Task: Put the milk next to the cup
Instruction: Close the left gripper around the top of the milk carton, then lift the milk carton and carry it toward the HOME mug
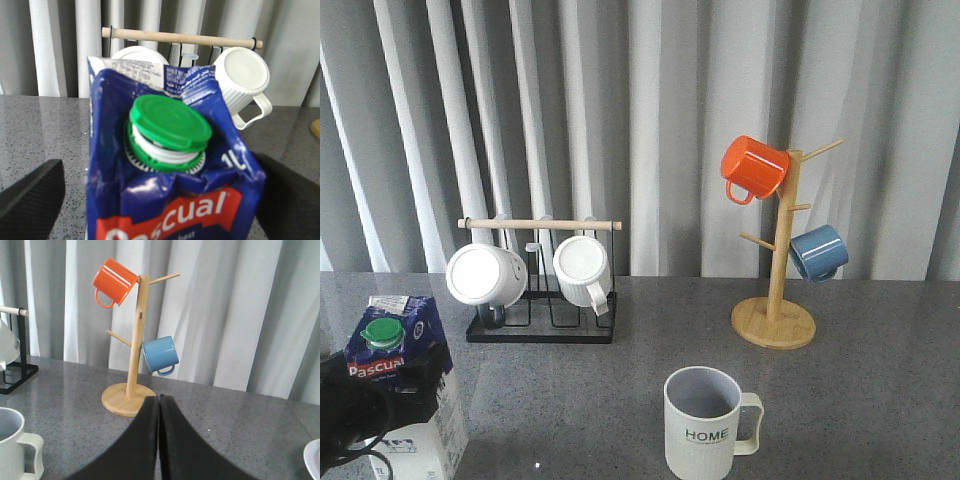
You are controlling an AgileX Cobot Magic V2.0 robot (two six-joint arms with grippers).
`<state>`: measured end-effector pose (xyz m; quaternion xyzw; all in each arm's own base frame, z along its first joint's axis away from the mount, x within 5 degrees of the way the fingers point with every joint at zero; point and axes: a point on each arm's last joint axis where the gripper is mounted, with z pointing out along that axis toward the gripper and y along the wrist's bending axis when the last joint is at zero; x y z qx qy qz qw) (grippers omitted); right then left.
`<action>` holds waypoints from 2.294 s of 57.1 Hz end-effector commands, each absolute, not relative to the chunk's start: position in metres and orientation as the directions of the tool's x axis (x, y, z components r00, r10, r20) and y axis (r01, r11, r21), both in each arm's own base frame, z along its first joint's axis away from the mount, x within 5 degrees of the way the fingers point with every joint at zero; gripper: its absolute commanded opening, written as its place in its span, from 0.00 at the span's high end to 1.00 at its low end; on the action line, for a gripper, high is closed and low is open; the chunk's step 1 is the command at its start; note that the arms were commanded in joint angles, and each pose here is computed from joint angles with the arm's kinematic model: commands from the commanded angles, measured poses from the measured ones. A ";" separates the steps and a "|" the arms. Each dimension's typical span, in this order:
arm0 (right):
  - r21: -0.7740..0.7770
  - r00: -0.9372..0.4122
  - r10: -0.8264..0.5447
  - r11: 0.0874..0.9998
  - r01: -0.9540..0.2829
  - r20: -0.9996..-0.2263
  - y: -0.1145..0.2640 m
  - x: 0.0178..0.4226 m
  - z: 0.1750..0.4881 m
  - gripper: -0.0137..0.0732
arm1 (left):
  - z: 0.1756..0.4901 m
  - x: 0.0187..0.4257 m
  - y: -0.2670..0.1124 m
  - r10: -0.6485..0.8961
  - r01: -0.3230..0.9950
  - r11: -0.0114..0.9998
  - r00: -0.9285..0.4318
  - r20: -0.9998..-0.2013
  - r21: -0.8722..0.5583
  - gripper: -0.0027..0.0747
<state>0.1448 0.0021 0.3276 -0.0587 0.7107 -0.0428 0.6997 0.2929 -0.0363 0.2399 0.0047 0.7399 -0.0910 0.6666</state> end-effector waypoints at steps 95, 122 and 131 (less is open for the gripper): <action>-0.154 0.079 -0.152 0.988 -0.021 -0.985 0.003 0.144 0.342 0.85 | 0.382 0.274 -0.135 -0.216 0.366 0.915 0.085 -0.973 -0.171 0.94; -0.154 0.079 -0.152 0.988 -0.021 -0.985 0.003 0.144 0.342 0.85 | 0.328 0.294 -0.228 -0.052 0.132 0.990 -0.020 -0.998 -0.054 0.94; -0.154 0.079 -0.152 0.988 -0.021 -0.985 0.003 0.144 0.342 0.85 | 0.317 0.306 -0.244 -0.141 0.032 0.989 -0.081 -0.987 -0.144 0.94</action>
